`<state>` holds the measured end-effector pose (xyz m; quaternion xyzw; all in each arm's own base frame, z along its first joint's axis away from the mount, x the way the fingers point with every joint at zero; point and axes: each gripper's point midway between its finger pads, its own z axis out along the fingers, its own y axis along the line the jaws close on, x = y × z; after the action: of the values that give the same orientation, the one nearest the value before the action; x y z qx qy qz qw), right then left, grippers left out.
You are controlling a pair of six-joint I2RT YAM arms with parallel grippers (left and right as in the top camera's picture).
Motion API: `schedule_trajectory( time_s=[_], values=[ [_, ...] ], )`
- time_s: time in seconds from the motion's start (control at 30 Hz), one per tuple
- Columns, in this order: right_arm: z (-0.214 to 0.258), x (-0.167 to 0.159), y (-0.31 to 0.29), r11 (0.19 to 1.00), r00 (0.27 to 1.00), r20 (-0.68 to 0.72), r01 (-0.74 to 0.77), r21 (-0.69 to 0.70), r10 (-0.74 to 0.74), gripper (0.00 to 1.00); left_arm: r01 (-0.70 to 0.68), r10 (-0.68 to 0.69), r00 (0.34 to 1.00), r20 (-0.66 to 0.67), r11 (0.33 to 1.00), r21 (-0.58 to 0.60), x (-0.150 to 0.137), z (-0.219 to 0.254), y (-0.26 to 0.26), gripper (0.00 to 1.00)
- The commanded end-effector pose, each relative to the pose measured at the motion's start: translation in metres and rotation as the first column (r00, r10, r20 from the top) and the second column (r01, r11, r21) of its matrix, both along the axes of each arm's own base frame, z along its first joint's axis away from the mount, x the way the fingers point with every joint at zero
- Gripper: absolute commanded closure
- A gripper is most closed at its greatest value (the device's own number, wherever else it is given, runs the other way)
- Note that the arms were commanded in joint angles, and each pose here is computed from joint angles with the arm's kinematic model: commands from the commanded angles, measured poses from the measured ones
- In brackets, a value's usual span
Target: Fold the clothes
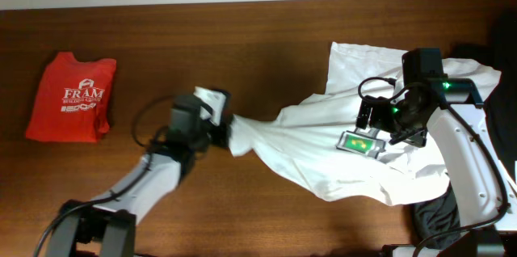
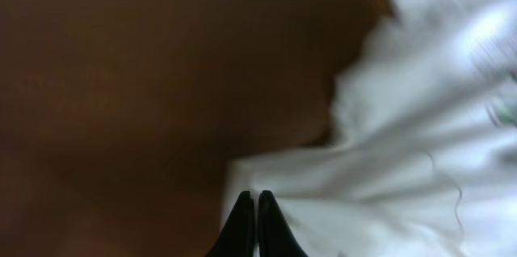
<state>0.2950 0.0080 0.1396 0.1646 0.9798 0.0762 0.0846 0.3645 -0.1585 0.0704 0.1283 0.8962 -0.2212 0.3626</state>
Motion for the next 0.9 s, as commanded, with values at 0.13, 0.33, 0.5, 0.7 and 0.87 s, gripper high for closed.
schedule_trajectory(
  time_s=[0.13, 0.33, 0.5, 0.7, 0.87],
  values=[
    [0.007, 0.001, -0.003, 1.0, 1.0, 0.02, 0.013, -0.008, -0.013, 0.01, -0.527, 0.489, 0.774, 0.402, 0.85, -0.019, 0.126, 0.164, 0.178, 0.62],
    [0.006, -0.002, -0.003, 1.0, 1.0, 0.011, 0.013, -0.008, -0.013, 0.01, -0.392, 0.404, 0.907, -0.122, 0.913, 0.108, 0.057, 0.062, 0.153, 0.01],
    [0.006, -0.002, -0.003, 1.0, 1.0, 0.011, 0.003, -0.01, -0.002, 0.01, -0.306, 0.388, 0.705, -0.593, 0.922, 0.239, -0.057, 0.003, 0.13, 0.01],
    [0.006, -0.002, -0.002, 1.0, 1.0, 0.011, 0.003, -0.009, -0.002, 0.01, -0.23, 0.286, 0.68, -0.675, 0.958, 0.173, -0.088, -0.03, 0.085, 0.02],
    [0.006, -0.002, -0.002, 1.0, 1.0, 0.01, 0.002, -0.009, -0.002, 0.01, -0.134, 0.192, 0.782, -0.593, 0.981, 0.141, -0.083, -0.047, 0.048, 0.16]
  ],
)
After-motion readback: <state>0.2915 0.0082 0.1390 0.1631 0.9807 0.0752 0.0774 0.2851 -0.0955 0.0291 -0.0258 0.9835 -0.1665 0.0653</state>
